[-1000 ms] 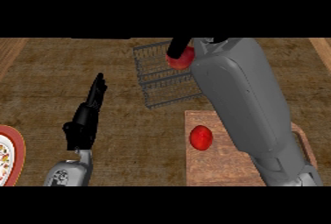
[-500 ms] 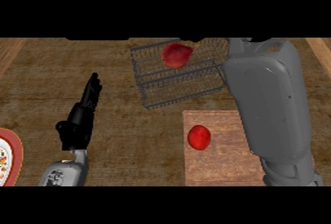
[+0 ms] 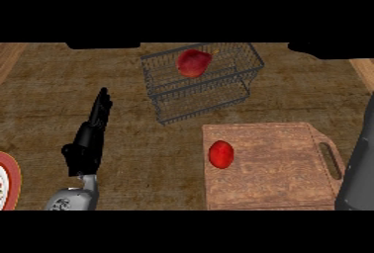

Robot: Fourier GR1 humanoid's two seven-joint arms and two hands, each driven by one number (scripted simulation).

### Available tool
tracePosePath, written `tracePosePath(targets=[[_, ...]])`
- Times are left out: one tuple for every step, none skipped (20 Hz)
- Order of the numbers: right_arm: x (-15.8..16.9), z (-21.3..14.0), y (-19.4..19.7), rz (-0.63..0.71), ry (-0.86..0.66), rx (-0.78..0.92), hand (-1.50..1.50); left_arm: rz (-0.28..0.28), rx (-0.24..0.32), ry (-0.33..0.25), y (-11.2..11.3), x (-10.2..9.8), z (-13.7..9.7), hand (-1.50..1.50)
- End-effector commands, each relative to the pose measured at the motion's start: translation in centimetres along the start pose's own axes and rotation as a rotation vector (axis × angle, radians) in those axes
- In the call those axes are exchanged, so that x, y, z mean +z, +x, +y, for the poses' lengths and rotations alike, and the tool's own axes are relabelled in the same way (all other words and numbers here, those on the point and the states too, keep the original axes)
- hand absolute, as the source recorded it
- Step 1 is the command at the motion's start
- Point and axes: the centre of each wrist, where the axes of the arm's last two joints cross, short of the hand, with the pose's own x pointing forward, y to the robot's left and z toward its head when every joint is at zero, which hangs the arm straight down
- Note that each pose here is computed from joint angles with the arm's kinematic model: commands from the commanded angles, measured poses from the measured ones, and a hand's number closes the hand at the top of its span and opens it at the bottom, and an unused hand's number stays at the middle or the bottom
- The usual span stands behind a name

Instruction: Pick the pear from the cutting board and place it in the tiered basket

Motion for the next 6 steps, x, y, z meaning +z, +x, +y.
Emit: tracePosePath(targets=[[1.9,-5.5,-5.3,0.034,-0.02,-0.044,-1.5,0.004,0.0,0.021,0.5,0.2,1.4,0.0],[3.1,-6.0,-6.2,0.029,-0.016,-0.004,-1.5,0.015,0.004,0.003,-0.5,0.2,-0.2,0.0],[2.6,-8.4,-7.4,0.001,-0.022,-0.039,-1.5,-0.009,0.01,0.007,0.0,0.9,0.2,0.0],[4.3,-8.9,-7.8,0.026,-0.011,-0.037,-1.5,0.007,0.013,0.003,-0.1,0.8,-0.1,0.0],[4.2,-9.9,-9.6,0.016,0.024,-0.034,-1.5,-0.014,-0.017,0.021,0.2,0.0,0.9,0.0],[4.6,-11.6,-10.5,-0.013,0.007,-0.051,-1.5,0.025,0.02,0.009,-0.7,0.6,0.2,0.0]])
